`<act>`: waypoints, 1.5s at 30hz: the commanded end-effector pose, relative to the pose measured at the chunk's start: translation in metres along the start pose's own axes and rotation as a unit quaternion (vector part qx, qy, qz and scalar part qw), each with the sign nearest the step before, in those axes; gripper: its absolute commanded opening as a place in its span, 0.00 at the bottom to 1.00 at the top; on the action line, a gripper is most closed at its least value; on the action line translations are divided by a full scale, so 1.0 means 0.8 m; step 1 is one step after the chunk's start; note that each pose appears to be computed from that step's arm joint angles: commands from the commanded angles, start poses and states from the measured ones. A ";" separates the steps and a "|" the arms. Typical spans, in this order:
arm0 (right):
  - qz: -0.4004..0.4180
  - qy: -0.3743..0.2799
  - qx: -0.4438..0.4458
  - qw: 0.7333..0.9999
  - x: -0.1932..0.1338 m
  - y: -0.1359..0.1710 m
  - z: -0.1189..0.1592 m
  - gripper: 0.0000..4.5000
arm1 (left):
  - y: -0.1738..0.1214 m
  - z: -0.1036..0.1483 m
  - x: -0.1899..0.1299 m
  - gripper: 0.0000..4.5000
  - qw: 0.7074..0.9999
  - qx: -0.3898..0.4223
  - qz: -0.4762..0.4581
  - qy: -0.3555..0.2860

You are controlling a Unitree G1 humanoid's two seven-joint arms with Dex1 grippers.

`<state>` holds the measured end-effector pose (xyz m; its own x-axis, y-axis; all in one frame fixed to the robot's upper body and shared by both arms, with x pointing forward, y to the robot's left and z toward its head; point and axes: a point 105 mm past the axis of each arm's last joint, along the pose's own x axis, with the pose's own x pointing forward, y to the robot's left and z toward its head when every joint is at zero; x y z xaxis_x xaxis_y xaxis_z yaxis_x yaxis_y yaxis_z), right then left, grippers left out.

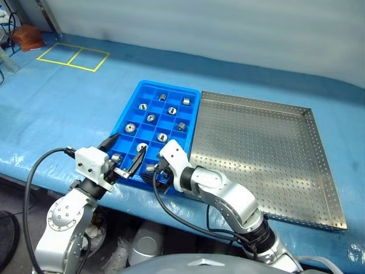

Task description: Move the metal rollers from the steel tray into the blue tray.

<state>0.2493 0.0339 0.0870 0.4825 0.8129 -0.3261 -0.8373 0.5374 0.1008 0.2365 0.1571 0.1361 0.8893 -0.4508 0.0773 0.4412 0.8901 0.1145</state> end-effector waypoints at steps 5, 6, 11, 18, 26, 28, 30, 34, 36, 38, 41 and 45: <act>-0.012 -0.018 -0.010 1.000 -0.007 -0.008 0.012 0.96 | -0.007 0.006 0.004 1.00 1.000 -0.002 -0.017 -0.013; -0.012 -0.018 -0.010 1.000 -0.007 -0.008 0.012 0.96 | -0.007 0.006 0.004 1.00 1.000 -0.002 -0.018 -0.013; -0.011 -0.017 -0.008 1.000 -0.006 -0.006 0.011 0.96 | -0.008 0.006 0.005 1.00 1.000 -0.002 -0.021 -0.013; -0.012 -0.017 -0.007 1.000 -0.006 -0.005 0.010 0.96 | -0.009 0.006 0.006 1.00 1.000 -0.001 -0.026 -0.013; -0.012 -0.017 -0.010 1.000 -0.006 -0.005 0.010 0.96 | -0.010 0.006 0.008 1.00 0.999 -0.002 -0.030 -0.014; -0.011 -0.017 -0.010 1.000 -0.005 -0.004 0.010 0.96 | -0.009 0.006 0.008 1.00 0.999 -0.002 -0.030 -0.014; -0.010 -0.017 -0.011 1.000 -0.005 -0.004 0.010 0.96 | -0.010 0.006 0.008 1.00 0.999 -0.002 -0.030 -0.014; -0.009 -0.017 -0.011 1.000 -0.005 -0.003 0.010 0.96 | -0.011 0.005 0.009 1.00 0.999 -0.003 -0.032 -0.014; -0.009 -0.017 -0.011 1.000 -0.005 -0.002 0.010 0.96 | -0.011 0.005 0.009 1.00 0.999 -0.003 -0.032 -0.014; -0.009 -0.017 -0.012 1.000 -0.005 -0.002 0.010 0.96 | -0.011 0.004 0.009 1.00 0.999 -0.002 -0.032 -0.014; -0.010 -0.017 -0.013 1.000 -0.005 -0.003 0.010 0.96 | -0.011 0.004 0.009 1.00 0.999 -0.002 -0.033 -0.014; -0.010 -0.018 -0.013 1.000 -0.005 -0.003 0.010 0.96 | -0.011 0.004 0.009 1.00 0.999 -0.002 -0.034 -0.013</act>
<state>0.2532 0.0292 0.0880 0.5071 0.7980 -0.3257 -0.8259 0.5579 0.0810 0.2393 0.1464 0.1328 0.8611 -0.5033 0.0717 0.4955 0.8624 0.1035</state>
